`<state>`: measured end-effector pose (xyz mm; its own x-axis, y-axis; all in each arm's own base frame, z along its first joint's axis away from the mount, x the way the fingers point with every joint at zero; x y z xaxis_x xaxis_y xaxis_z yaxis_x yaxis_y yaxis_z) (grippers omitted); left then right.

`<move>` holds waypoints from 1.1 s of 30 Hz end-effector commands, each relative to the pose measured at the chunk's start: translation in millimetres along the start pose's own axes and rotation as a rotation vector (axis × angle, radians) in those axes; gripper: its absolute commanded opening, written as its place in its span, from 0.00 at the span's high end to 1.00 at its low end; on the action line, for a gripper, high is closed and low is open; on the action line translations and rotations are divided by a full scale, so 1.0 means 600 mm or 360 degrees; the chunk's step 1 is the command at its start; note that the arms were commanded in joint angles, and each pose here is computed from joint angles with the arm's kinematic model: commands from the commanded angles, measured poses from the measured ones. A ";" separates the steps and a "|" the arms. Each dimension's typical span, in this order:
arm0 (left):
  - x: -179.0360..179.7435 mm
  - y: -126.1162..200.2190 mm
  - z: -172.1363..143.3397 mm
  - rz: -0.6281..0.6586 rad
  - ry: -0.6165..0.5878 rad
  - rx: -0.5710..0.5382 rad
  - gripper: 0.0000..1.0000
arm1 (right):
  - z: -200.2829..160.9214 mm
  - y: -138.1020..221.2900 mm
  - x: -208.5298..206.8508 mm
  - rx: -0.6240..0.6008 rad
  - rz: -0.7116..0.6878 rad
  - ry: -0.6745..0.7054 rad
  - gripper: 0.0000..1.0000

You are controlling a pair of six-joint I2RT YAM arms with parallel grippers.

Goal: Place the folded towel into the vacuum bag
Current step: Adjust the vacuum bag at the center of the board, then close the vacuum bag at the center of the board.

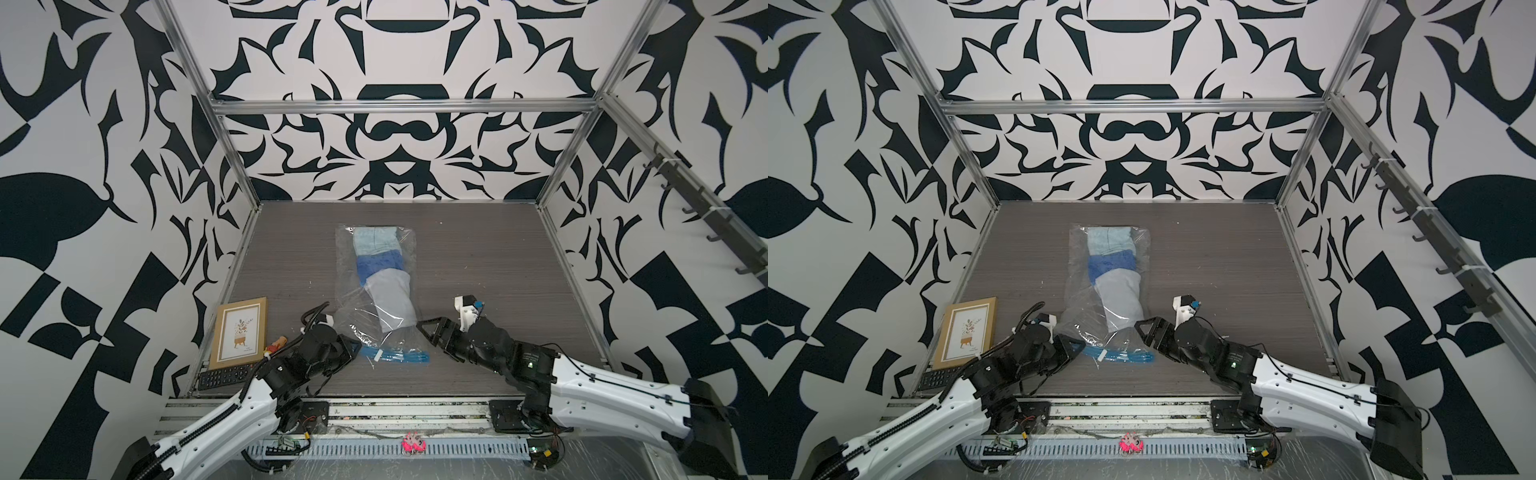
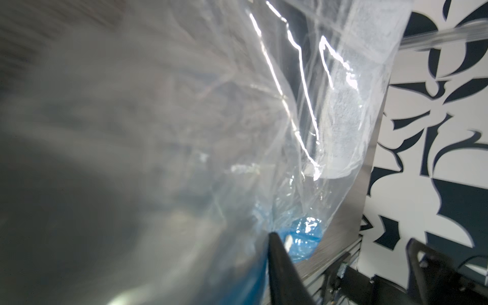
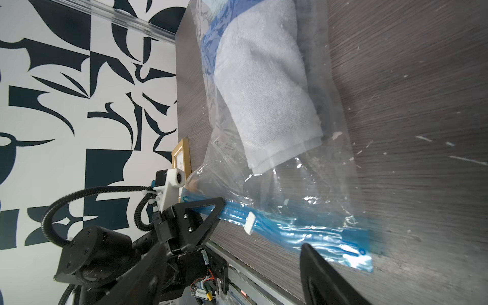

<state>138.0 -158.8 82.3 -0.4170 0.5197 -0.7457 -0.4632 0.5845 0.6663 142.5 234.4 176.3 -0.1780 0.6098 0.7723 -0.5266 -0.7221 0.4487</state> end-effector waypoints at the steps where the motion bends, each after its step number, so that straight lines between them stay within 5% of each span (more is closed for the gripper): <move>1: -0.072 -0.005 -0.009 -0.0193 -0.0010 -0.0042 0.88 | 0.019 0.007 0.012 -0.0172 0.0075 -0.0095 0.21; 4: -0.104 -0.020 -0.033 -0.0222 -0.0024 -0.0051 1.00 | 0.023 0.014 0.002 -0.0229 0.0072 -0.0137 0.23; 16: -0.277 -0.125 -0.102 -0.0476 0.0007 0.0080 1.00 | 0.045 0.076 -0.043 -0.0401 -0.0091 -0.0219 0.23; 33: -0.301 -0.173 -0.121 -0.0462 0.0007 0.0107 1.00 | 0.022 0.038 -0.111 -0.0504 -0.0168 -0.0584 0.35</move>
<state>203.4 -349.1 141.2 -0.2850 0.3543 -0.8906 -0.5162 0.7262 0.4541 145.8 164.6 125.8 0.1644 0.5658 0.8080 -0.7269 -0.4842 0.4870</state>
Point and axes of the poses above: each gripper's point midway between its finger pads, its own y axis back along the fingers, its own x axis along the line the jaws close on, z = x × y, the point moved 4 cm from there along y, back along the fingers, and after that the axes turned 15 degrees about y, right-handed, at the moved point
